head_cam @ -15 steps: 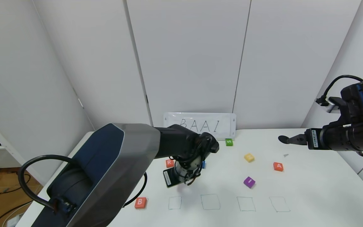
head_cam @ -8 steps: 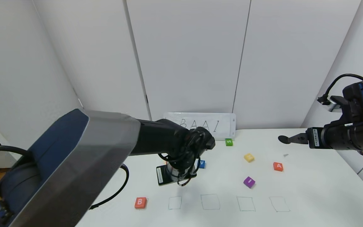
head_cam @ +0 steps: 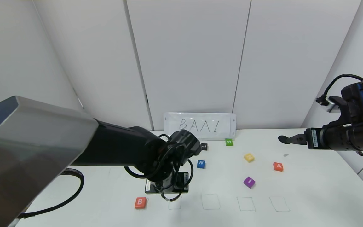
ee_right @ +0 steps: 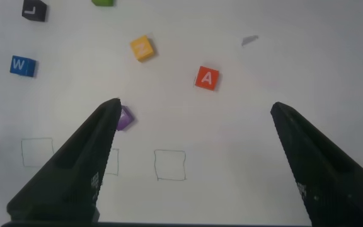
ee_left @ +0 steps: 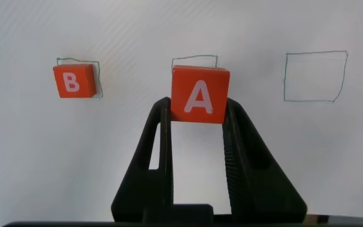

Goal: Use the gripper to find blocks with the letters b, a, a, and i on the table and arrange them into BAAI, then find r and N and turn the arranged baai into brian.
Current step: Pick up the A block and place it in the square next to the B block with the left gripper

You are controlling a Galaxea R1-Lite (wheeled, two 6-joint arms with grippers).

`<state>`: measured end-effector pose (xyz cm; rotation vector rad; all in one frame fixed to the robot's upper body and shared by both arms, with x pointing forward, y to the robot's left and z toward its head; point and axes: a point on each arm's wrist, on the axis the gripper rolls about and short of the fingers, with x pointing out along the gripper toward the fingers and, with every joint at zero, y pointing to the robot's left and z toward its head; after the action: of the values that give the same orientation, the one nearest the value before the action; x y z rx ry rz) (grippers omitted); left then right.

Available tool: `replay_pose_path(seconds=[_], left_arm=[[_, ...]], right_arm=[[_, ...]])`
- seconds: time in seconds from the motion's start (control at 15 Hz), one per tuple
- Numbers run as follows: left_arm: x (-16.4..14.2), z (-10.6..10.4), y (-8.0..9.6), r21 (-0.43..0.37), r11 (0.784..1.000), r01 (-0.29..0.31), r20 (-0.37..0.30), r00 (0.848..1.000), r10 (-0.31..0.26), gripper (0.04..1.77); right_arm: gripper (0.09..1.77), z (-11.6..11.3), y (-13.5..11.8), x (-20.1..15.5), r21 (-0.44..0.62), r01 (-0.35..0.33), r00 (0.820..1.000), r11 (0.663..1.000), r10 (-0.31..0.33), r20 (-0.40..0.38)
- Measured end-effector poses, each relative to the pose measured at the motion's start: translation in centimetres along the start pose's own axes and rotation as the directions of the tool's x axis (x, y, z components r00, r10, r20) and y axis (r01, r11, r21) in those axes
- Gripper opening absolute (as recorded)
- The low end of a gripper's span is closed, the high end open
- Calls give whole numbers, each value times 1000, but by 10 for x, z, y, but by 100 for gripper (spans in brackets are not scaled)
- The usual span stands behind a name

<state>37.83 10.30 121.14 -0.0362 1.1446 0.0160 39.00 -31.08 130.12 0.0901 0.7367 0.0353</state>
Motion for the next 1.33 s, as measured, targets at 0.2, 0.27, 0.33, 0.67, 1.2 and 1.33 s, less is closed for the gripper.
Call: replay_pose_path(seconds=[0.2, 0.27, 0.33, 0.67, 1.2, 1.33], left_arm=[[2, -5, 3, 35, 999, 38, 24, 999, -39, 53], [6, -5, 3, 40, 998, 58, 51, 997, -60, 53], [10, -8, 3, 43, 997, 60, 55, 997, -62, 53], [25, -22, 7, 61, 998, 31, 7, 999, -31, 53], [39, -30, 3, 74, 997, 29, -43, 999, -26, 53], [43, -32, 2, 78, 997, 27, -54, 998, -23, 53]], right_arm=[[171, 0, 1, 0, -3, -2, 1000, 1000, 2, -1], [171, 0, 1, 0, -2, -2, 1000, 1000, 2, -2], [171, 0, 0, 0, -1, -1, 1000, 1000, 1, -2], [171, 0, 0, 0, 0, 0, 1000, 1000, 0, 0], [171, -1, 1, 1, -2, -2, 1000, 1000, 2, -3], [171, -1, 1, 1, -3, -2, 1000, 1000, 2, -2]])
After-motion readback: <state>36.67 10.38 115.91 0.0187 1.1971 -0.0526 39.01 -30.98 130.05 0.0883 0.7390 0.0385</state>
